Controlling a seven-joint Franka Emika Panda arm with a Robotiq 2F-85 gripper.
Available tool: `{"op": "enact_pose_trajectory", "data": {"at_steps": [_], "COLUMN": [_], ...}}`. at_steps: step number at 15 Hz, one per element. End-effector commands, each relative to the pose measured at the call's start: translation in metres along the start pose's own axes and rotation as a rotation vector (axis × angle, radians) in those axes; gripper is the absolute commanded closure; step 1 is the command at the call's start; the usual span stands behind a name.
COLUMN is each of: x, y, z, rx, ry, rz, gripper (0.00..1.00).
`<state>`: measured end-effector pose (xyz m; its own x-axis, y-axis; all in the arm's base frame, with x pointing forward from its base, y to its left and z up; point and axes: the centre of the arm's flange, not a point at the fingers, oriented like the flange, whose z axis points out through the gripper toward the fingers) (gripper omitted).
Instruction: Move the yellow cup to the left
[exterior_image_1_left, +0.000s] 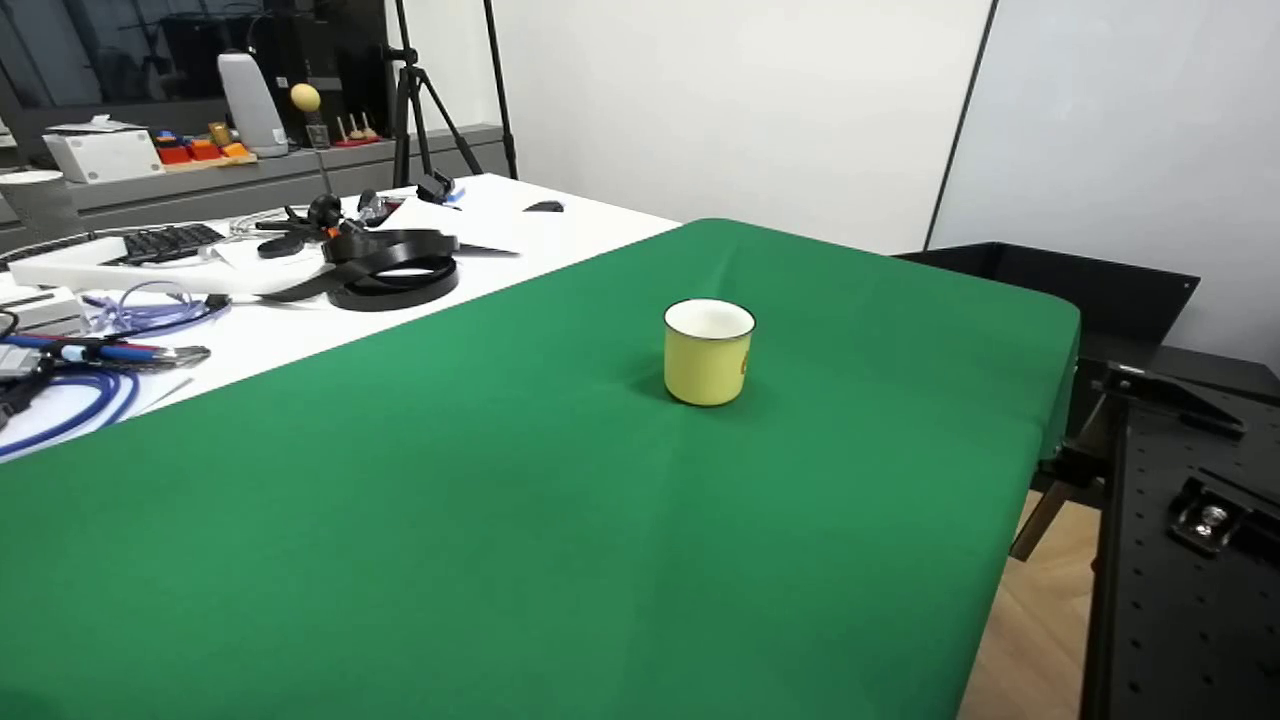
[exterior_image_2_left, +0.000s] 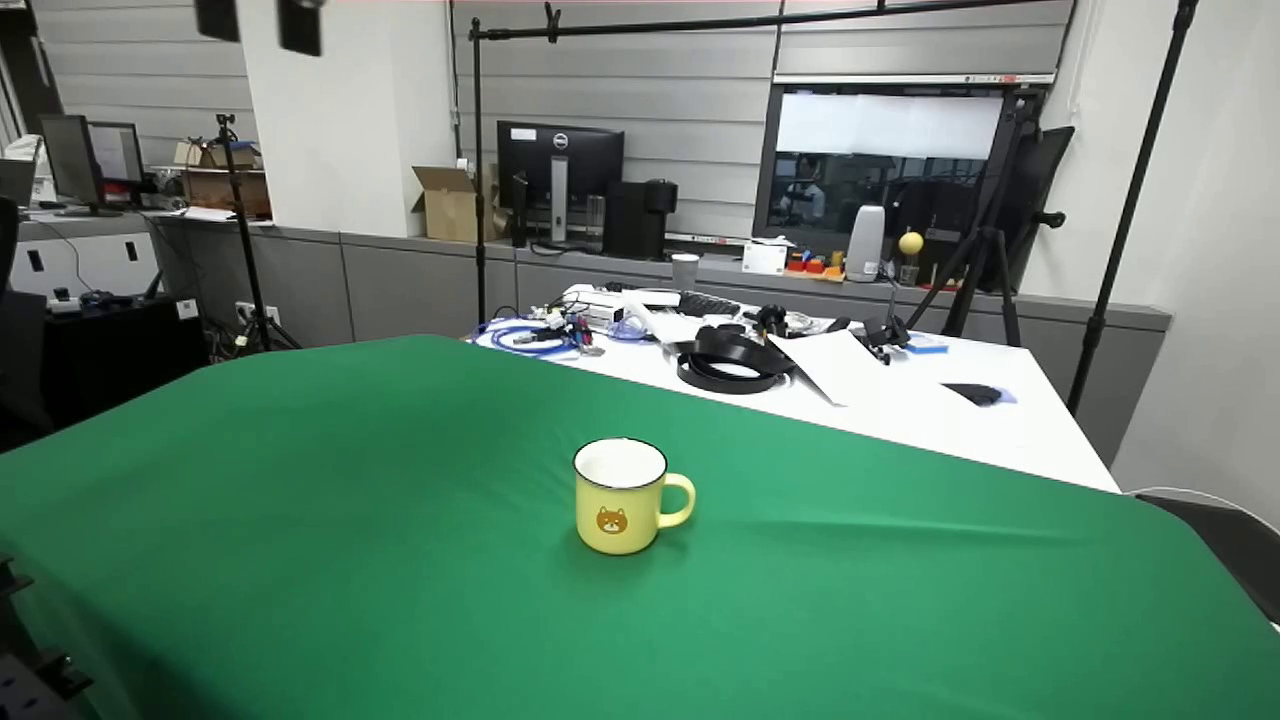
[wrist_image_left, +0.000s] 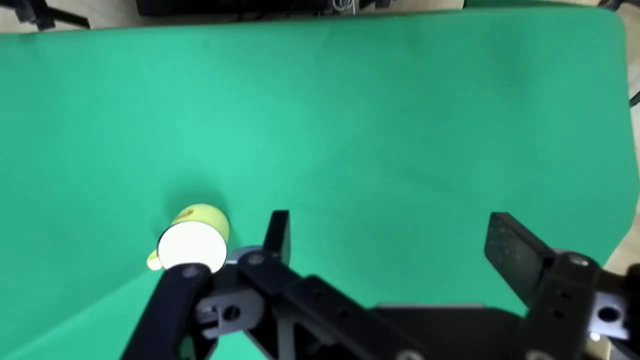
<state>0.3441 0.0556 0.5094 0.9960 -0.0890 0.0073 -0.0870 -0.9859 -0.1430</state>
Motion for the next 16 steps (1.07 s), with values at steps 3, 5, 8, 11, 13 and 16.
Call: {"op": "enact_pose_trajectory", "data": {"at_steps": [3,5,8,11,13,16], "x": [0.078,0.1,0.12,0.108,0.113,0.128], "y": [0.072,0.103,0.137,0.143,0.147,0.145], "z": [0.018,0.035,0.065,0.075,0.083,0.088], "rx": [-0.048,-0.07,-0.109,-0.094,-0.096,-0.124], "ry": [0.208,0.217,0.216,0.207,0.198,0.19], "rz": [0.133,0.195,0.268,0.254,0.263,0.246], "gripper": [0.0,0.0,0.0,0.0,0.0,0.0]}}
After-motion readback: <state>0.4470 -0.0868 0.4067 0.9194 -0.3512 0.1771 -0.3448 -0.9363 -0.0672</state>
